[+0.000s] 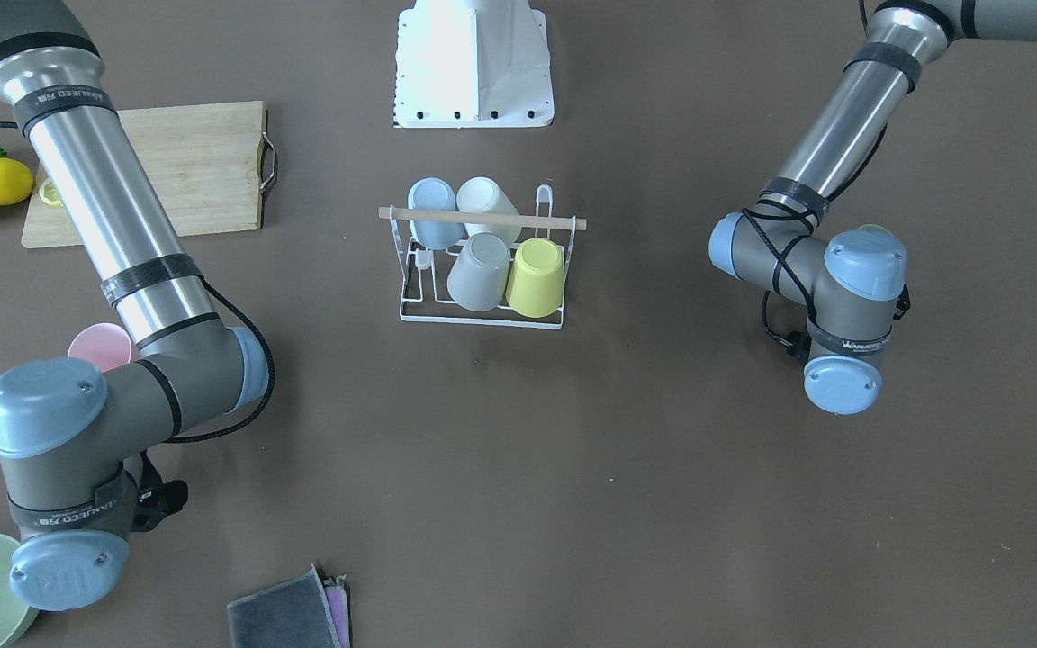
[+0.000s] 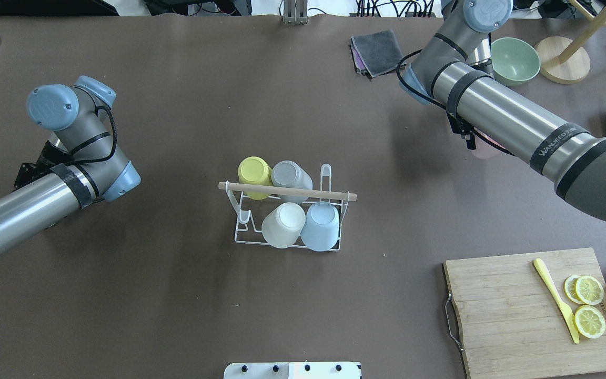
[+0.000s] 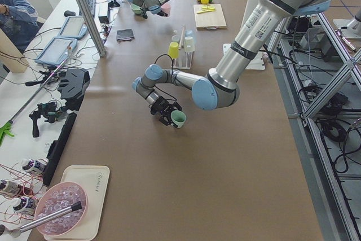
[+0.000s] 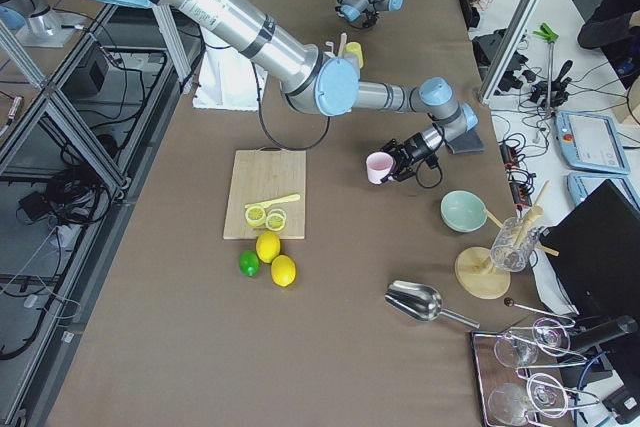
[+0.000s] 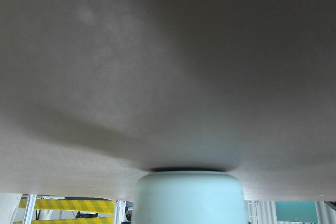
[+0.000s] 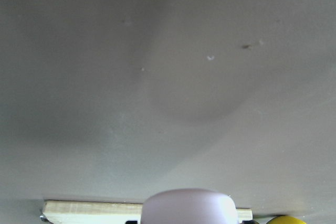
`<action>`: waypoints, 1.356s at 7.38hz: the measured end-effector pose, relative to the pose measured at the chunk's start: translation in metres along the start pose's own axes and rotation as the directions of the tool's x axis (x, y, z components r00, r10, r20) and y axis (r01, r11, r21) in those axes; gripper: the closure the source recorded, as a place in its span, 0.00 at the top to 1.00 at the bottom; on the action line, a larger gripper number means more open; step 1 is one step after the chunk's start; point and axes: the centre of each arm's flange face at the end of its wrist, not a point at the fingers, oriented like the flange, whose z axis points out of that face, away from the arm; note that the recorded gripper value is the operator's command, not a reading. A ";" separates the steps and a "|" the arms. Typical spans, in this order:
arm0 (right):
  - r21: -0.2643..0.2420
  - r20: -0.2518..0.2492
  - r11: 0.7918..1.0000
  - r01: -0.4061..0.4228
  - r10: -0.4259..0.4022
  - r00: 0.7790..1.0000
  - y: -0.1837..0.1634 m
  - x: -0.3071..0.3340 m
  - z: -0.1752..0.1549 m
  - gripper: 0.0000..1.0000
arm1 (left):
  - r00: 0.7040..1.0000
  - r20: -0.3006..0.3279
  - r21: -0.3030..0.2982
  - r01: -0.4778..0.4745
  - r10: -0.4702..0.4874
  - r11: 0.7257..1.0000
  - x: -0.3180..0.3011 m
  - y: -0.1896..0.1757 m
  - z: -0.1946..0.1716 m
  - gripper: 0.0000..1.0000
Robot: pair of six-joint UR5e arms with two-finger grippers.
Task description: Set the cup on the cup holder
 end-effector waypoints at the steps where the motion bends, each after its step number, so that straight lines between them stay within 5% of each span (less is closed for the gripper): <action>1: 0.046 0.000 0.999 0.013 -0.013 1.000 0.011 -0.002 -0.029 0.00 | 1.000 0.001 0.006 -0.003 0.003 1.000 0.001 0.001 -0.003 0.54; 3: 0.162 -0.011 0.986 0.043 -0.042 0.999 0.038 -0.007 -0.084 0.00 | 1.000 0.015 0.074 -0.014 0.013 0.997 0.012 0.014 -0.027 0.55; 5: 0.264 -0.028 0.961 0.085 -0.081 0.996 0.061 -0.013 -0.118 0.00 | 0.998 0.041 0.217 0.038 -0.048 0.976 0.037 0.043 -0.072 0.54; 8: 0.418 -0.054 0.901 0.112 -0.099 0.994 0.070 -0.017 -0.120 0.00 | 0.986 0.039 0.497 0.122 -0.162 0.859 0.082 0.082 -0.132 0.48; 10: 0.525 -0.071 0.843 0.121 -0.098 0.993 0.079 -0.033 -0.119 0.00 | 0.986 0.043 0.629 0.098 -0.160 0.771 0.111 0.106 -0.162 0.49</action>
